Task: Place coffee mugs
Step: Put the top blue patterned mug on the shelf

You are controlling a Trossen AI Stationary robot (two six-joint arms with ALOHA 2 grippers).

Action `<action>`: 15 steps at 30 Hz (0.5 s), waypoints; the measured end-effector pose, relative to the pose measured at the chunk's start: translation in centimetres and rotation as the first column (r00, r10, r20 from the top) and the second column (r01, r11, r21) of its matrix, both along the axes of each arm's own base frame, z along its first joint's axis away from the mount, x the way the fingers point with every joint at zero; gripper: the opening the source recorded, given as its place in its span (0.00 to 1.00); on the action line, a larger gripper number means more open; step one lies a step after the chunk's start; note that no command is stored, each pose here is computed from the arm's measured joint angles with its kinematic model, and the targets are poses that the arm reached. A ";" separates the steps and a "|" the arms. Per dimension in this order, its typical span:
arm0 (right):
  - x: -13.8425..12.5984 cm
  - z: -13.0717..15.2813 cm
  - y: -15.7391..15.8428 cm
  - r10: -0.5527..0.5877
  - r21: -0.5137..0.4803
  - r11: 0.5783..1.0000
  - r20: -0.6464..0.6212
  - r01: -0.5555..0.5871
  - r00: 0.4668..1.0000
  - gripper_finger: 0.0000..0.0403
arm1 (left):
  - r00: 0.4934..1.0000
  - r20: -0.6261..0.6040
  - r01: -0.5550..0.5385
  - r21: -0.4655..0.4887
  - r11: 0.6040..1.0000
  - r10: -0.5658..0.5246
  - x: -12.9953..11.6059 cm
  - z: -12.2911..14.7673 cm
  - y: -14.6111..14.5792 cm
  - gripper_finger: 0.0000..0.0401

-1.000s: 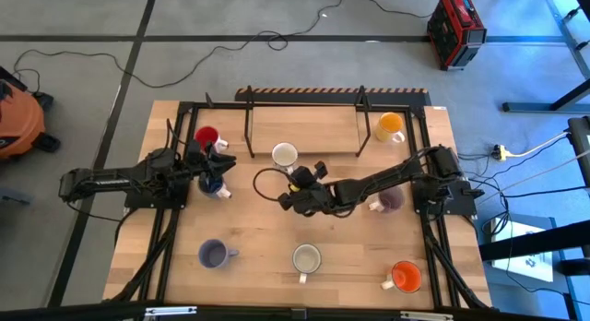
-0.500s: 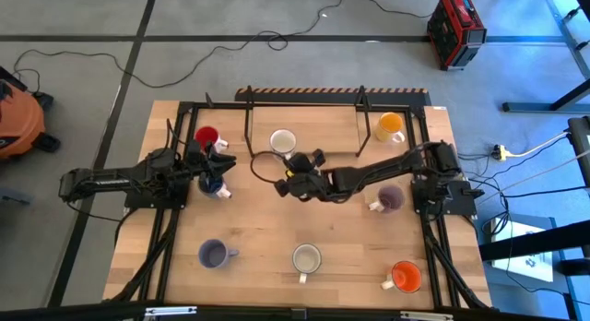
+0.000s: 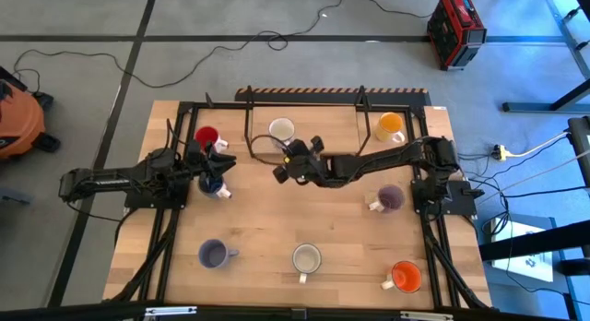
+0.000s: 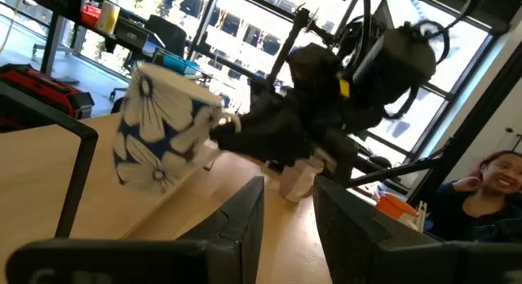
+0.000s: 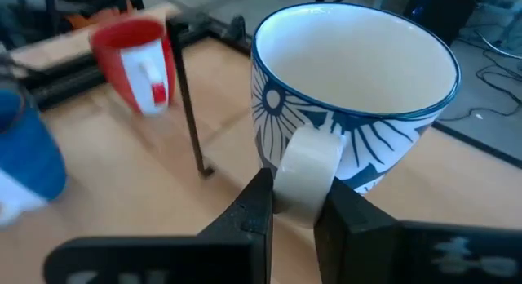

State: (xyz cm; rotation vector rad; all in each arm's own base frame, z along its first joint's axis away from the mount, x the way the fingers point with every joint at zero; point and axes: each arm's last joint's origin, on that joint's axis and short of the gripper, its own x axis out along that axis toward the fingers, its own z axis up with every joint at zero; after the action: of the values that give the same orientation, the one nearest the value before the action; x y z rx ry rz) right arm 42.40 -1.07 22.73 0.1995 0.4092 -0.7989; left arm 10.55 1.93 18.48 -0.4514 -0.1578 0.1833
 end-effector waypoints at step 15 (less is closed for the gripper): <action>0.6 0.9 -6.1 -0.049 -0.007 0.999 0.031 0.049 0.998 0.09 | 1.000 0.000 0.000 0.000 1.000 0.000 0.0 0.0 0.0 0.26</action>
State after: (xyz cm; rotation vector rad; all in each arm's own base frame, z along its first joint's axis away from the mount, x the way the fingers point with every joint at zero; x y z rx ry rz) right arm 42.96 -7.15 23.58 0.2156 0.3732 -0.8447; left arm 10.55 1.94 18.48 -0.4518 -0.1578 0.1837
